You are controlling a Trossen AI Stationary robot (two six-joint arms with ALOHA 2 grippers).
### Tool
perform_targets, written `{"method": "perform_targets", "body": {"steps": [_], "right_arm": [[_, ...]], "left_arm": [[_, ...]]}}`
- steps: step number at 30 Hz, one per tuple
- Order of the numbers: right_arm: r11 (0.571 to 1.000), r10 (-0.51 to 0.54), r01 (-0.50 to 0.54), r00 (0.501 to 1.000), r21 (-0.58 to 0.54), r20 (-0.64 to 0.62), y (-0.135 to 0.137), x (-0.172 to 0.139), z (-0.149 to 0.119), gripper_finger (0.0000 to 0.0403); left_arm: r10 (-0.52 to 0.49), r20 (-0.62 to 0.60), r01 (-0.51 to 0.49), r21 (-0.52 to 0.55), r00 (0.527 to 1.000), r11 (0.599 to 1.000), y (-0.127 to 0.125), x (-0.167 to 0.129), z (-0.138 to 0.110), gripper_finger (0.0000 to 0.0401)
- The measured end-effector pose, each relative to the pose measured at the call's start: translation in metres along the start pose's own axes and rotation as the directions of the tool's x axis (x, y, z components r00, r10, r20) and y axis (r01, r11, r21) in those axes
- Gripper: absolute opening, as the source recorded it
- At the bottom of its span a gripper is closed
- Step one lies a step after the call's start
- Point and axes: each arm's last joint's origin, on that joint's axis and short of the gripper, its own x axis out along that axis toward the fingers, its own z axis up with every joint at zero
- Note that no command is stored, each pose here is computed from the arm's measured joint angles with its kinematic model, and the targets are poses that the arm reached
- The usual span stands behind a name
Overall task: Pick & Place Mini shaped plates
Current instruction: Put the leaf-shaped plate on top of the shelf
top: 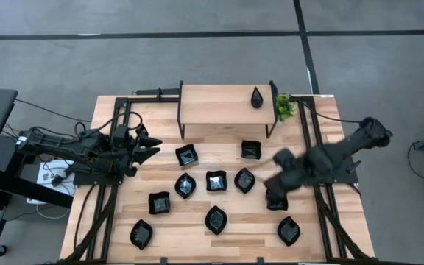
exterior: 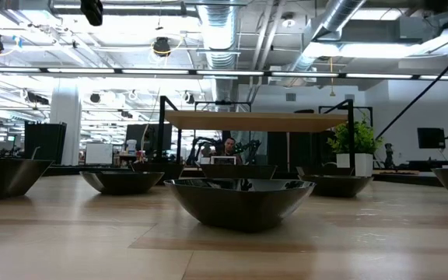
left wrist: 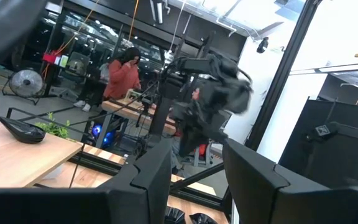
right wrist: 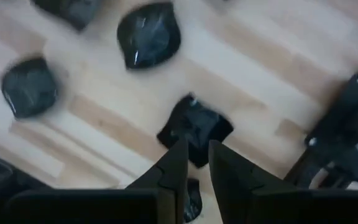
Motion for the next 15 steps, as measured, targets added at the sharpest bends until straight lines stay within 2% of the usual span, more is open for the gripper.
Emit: {"method": "perform_targets", "body": {"steps": [4,8,12,15], "right_arm": [[0.999,0.046,-0.046,0.999,0.023,-0.012,0.012,0.018,-0.019,0.0061],[0.991,0.121,-0.12,0.993,0.059,-0.015,0.029,0.037,-0.026,0.0061],[0.992,0.048,-0.047,0.999,0.114,-0.009,0.038,0.055,-0.026,0.0061],[0.98,-0.007,0.009,1.0,0.198,-0.01,0.039,0.064,-0.021,0.0061]], "left_arm": [[-0.002,-0.007,0.002,0.004,1.0,1.0,0.0,0.0,-0.001,0.0145],[-0.044,-0.029,0.044,0.005,0.999,0.999,-0.001,0.0,-0.002,0.0145],[-0.071,-0.052,0.071,0.002,0.996,0.997,-0.001,0.0,-0.004,0.0145],[-0.073,-0.058,0.073,0.003,0.996,0.997,-0.001,0.0,-0.004,0.0145]]}}
